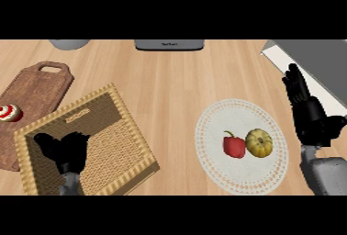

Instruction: Pick the bell pepper from the placemat and place it in the tiered shelf

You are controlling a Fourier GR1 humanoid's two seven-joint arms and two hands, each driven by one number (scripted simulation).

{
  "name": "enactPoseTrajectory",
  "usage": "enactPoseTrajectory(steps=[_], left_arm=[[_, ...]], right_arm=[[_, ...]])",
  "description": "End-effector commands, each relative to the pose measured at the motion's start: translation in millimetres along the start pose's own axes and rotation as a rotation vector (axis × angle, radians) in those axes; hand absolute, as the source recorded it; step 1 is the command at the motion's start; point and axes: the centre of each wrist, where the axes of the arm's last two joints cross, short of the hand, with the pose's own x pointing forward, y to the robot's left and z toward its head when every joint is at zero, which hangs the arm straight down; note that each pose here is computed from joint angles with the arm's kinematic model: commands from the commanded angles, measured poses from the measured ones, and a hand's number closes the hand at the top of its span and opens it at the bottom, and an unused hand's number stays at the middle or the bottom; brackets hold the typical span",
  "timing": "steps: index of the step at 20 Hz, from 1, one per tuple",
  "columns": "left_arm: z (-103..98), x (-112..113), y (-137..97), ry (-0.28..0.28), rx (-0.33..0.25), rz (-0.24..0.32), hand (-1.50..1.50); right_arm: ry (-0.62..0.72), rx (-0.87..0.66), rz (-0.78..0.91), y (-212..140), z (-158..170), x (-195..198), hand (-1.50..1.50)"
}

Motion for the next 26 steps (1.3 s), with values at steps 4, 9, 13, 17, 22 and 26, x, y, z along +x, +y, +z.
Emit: enactPoseTrajectory(steps=[4,9,13,17,22,26], left_arm=[[-25.3,57.6,11.6,-0.139,-0.112,-0.120,0.00],[-32.9,100.4,-2.8,-0.171,-0.199,-0.155,0.00],[-32.9,97.7,-3.2,-0.164,-0.217,-0.148,0.00],[-38.6,111.4,3.8,-0.158,-0.213,-0.137,0.00],[-30.6,101.7,0.7,-0.155,-0.211,-0.156,0.00],[-31.5,100.7,1.8,-0.155,-0.196,-0.150,0.00]], right_arm=[[-0.212,0.048,0.172,-1.5,-22.1,46.4,1.50],[0.003,-0.159,0.079,-0.5,-11.7,13.1,-1.50],[-0.162,0.037,-0.082,-18.0,-10.8,34.2,-1.50],[-0.166,0.196,0.053,-23.6,4.8,64.6,-1.50],[0.045,0.358,0.336,-1.6,26.6,85.7,-1.50],[0.120,0.415,0.783,-15.9,24.6,109.0,-1.50]])
